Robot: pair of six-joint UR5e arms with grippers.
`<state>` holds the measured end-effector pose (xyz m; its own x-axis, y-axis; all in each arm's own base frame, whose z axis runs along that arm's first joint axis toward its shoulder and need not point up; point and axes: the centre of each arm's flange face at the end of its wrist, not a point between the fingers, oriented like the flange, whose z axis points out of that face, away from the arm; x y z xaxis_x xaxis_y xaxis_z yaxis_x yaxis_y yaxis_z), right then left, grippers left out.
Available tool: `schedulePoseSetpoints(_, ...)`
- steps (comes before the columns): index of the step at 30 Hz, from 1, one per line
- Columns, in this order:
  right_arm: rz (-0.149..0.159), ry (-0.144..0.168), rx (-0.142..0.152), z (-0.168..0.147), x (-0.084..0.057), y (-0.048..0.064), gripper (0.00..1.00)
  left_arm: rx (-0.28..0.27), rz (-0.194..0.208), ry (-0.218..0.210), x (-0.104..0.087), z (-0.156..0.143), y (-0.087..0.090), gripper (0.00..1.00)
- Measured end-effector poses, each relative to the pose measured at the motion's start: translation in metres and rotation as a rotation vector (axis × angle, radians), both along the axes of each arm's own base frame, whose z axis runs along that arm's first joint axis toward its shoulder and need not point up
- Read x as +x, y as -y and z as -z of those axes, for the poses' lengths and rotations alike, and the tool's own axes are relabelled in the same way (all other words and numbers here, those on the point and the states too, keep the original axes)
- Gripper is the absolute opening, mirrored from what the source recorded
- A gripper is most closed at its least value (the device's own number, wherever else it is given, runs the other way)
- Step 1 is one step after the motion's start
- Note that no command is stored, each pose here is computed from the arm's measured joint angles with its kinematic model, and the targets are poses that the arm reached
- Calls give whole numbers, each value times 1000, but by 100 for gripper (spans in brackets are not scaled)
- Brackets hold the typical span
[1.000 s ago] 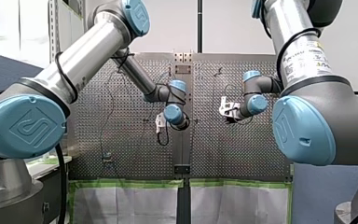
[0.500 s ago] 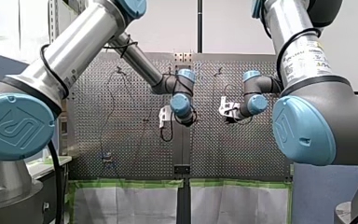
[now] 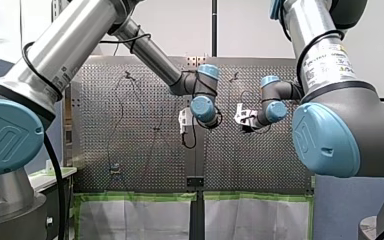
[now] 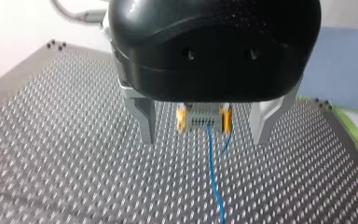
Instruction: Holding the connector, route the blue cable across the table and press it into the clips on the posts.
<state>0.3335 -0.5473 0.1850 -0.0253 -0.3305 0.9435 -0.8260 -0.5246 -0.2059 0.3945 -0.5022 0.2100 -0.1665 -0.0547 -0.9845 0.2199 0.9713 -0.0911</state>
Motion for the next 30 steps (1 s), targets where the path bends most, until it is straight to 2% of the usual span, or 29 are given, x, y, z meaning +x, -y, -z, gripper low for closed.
schedulePoseSetpoints(4, 6, 2, 1, 0, -3, 2, 0, 7, 22, -16, -6, 9, 17, 100)
schedulePoseSetpoints(9, 11, 2, 2, 0, -6, 3, 0, 17, 28, -36, 0, 23, 31, 100)
schedulePoseSetpoints(20, 14, 2, 0, 0, -6, 4, 0, 37, 2, -98, 17, 56, 47, 100)
schedulePoseSetpoints(25, 13, 2, 1, 0, -6, 4, 0, 29, -20, -95, 28, 67, 53, 100)
schedulePoseSetpoints(30, 12, 2, 2, 0, -6, 4, 0, -13, -38, -60, 39, 61, 63, 100)
